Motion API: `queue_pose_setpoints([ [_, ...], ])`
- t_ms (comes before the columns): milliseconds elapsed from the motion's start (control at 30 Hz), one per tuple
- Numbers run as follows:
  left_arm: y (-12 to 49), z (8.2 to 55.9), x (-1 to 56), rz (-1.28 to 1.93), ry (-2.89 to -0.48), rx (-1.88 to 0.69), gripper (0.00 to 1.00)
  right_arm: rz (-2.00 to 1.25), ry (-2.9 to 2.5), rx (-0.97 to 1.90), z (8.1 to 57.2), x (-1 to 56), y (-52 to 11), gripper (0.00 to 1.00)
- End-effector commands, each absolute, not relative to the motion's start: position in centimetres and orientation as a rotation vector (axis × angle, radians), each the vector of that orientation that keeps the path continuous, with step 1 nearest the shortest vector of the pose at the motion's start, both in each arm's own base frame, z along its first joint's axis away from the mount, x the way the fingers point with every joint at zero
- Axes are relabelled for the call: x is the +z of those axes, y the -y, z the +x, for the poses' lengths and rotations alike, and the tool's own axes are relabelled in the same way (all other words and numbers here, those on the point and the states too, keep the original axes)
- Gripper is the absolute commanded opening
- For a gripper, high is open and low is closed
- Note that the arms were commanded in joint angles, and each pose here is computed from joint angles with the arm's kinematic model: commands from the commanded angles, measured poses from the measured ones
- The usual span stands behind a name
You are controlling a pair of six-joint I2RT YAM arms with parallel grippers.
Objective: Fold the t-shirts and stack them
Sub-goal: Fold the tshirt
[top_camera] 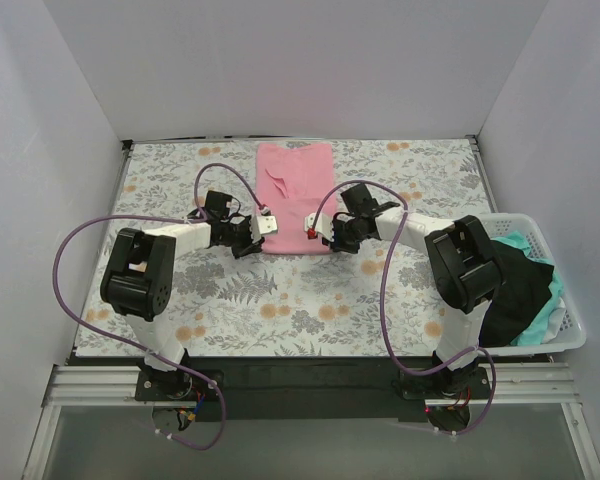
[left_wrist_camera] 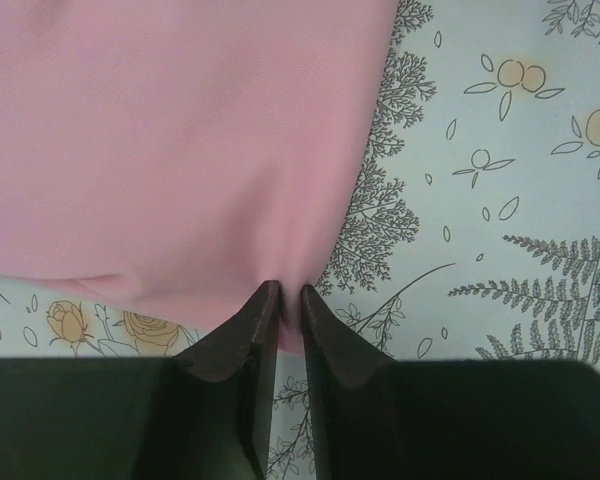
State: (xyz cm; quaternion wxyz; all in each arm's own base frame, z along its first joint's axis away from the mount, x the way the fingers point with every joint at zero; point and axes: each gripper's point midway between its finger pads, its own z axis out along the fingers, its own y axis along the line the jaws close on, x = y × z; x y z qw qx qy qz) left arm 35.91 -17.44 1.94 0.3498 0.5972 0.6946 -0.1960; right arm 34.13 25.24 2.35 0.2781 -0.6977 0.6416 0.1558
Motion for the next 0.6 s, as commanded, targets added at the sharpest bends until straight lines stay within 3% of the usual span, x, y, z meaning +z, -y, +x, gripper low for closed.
queue_pose_setpoints([
  [0, 16.2, 35.0, 0.1, 1.631, -1.860, -0.475, 0.13, -1.895, -1.787, 0.382, 33.6, 0.9, -24.2, 0.01],
  [200, 16.8, 35.1, 2.7, 1.591, -1.851, -0.506, 0.00, -1.848, -1.792, 0.378, 34.5, 4.0, -24.7, 0.01],
  [467, 18.5, 35.4, 9.7, 1.544, -1.769, -0.590, 0.00, -1.755, -1.787, 0.416, 35.8, 10.4, -25.5, 0.01],
  [567, 18.4, 34.0, 11.0, 1.561, -1.772, -0.624, 0.00, -1.779, -1.788, 0.441, 34.1, 11.9, -25.0, 0.01],
])
